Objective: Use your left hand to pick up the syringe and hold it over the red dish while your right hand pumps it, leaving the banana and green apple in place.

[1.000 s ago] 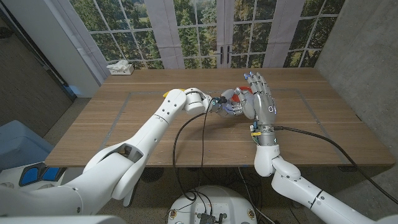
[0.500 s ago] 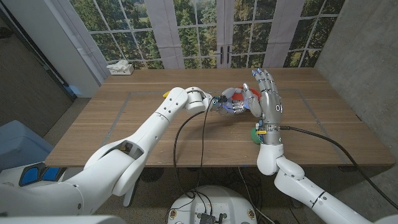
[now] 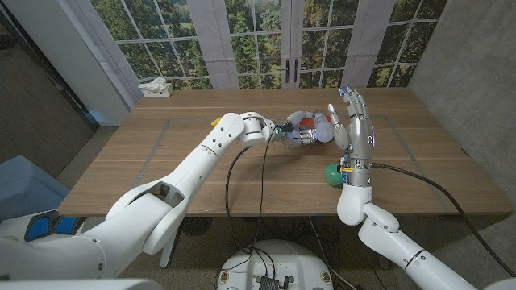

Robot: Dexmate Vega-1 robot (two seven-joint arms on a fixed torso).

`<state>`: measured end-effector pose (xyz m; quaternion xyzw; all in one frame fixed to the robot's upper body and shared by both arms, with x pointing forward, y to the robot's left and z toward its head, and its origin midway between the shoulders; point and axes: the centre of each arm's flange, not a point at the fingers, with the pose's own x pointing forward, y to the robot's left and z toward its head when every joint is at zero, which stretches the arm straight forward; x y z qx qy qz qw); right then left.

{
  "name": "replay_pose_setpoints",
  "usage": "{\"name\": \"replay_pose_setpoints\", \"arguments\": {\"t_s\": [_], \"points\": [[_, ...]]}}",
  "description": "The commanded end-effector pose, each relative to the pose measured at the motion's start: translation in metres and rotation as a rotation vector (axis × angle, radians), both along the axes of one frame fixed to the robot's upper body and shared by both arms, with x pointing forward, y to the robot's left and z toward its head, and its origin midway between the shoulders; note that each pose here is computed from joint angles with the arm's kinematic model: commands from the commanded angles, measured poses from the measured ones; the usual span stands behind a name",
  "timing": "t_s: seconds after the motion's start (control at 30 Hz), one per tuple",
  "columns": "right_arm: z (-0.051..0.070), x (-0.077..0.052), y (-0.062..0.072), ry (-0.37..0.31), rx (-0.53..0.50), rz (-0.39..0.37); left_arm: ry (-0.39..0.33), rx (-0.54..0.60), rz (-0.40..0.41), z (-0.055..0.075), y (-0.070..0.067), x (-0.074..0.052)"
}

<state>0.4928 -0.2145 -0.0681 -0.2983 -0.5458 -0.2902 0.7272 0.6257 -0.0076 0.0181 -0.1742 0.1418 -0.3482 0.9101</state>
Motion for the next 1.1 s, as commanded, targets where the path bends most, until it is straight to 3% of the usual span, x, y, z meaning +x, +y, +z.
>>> {"name": "replay_pose_setpoints", "arguments": {"t_s": [0.03, 0.8, 1.1], "points": [[-0.001, 0.004, -0.018, 0.024, 0.107, 0.097, -0.072, 0.012, 0.020, 0.003, 0.006, -0.003], [-0.006, 0.013, -0.042, 0.135, 0.251, 0.273, -0.300, 0.075, 0.130, 0.012, 0.021, -0.013], [-0.004, 0.015, -0.045, 0.155, 0.271, 0.299, -0.360, 0.094, 0.193, 0.015, 0.028, -0.016]]}}
